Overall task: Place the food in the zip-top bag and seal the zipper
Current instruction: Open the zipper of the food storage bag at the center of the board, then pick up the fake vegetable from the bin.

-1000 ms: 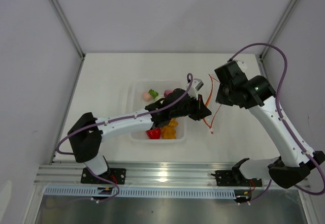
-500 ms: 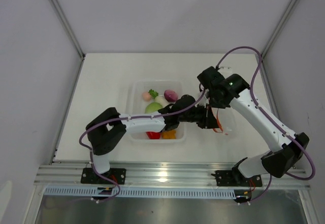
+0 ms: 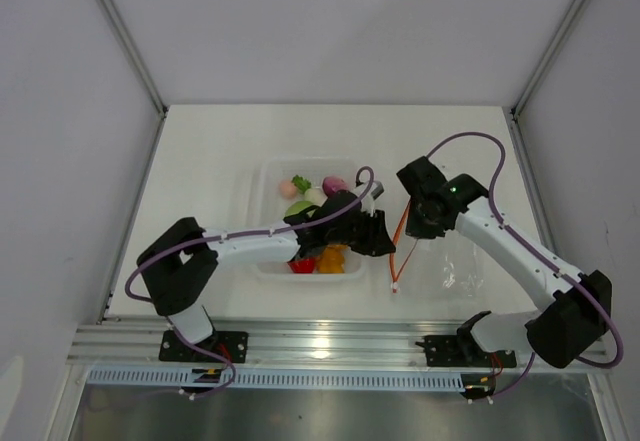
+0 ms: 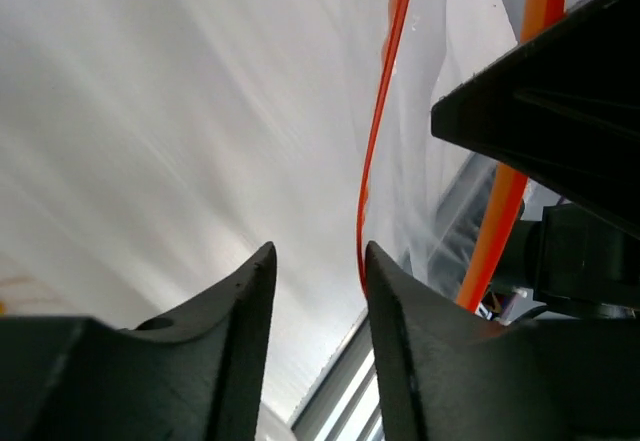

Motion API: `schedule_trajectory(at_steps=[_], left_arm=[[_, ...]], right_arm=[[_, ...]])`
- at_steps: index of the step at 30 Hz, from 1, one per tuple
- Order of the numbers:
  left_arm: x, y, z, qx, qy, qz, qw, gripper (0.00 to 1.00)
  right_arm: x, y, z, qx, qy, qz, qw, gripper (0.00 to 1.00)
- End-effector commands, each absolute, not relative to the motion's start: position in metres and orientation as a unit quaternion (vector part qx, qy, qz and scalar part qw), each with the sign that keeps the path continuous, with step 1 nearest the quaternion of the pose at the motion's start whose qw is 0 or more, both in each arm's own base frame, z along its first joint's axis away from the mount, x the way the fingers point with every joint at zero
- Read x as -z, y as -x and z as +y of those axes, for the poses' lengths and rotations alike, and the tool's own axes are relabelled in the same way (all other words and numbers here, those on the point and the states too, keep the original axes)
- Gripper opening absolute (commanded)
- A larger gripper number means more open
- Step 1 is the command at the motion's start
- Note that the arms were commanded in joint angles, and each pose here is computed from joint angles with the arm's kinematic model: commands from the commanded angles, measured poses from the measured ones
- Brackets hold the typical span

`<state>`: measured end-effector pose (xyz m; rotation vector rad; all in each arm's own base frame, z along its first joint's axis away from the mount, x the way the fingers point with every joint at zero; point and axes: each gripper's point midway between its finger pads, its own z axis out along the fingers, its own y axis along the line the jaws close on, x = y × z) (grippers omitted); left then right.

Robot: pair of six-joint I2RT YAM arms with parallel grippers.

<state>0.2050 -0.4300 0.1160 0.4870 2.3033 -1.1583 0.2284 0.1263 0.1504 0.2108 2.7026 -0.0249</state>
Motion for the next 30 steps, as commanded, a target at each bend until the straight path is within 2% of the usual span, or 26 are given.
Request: schedule_trajectory(at_steps=[1, 2, 3, 4, 10, 16, 23, 27, 30], left_arm=[[-0.145, -0.219, -0.414, 0.406, -0.206, 0.833, 0.314, 0.45], [-0.152, -0.22, -0.414, 0.406, -0.222, 0.825, 0.325, 0.48], [-0.161, -0.22, -0.412, 0.408, -0.224, 0.82, 0.334, 0.55], [-0.166, -0.22, -0.41, 0.407, -0.226, 0.817, 0.339, 0.57], [-0.203, -0.227, -0.388, 0.397, -0.219, 0.797, 0.399, 0.98], [-0.232, -0.25, -0.344, 0.327, -0.169, 0.806, 0.464, 0.99], [-0.177, -0.292, -0.247, 0.187, -0.083, 0.884, 0.419, 1.0], [-0.143, -0.301, -0.217, 0.107, -0.066, 0.918, 0.377, 1.0], [-0.133, -0.301, -0.212, 0.082, -0.064, 0.928, 0.358, 1.0]], right_arm=[[-0.165, -0.241, 0.14, -0.05, -0.08, 0.964, 0.247, 0.0], [-0.166, -0.242, 0.14, -0.051, -0.081, 0.965, 0.246, 0.0], [-0.165, -0.243, 0.141, -0.052, -0.08, 0.965, 0.244, 0.0], [-0.165, -0.244, 0.142, -0.054, -0.08, 0.965, 0.244, 0.0], [-0.16, -0.246, 0.146, -0.063, -0.072, 0.968, 0.233, 0.0], [-0.157, -0.244, 0.146, -0.064, -0.067, 0.969, 0.23, 0.0], [-0.163, -0.245, 0.151, -0.077, -0.059, 0.968, 0.23, 0.0], [-0.162, -0.244, 0.15, -0.072, -0.056, 0.969, 0.229, 0.0], [-0.161, -0.245, 0.151, -0.072, -0.056, 0.969, 0.228, 0.0]])
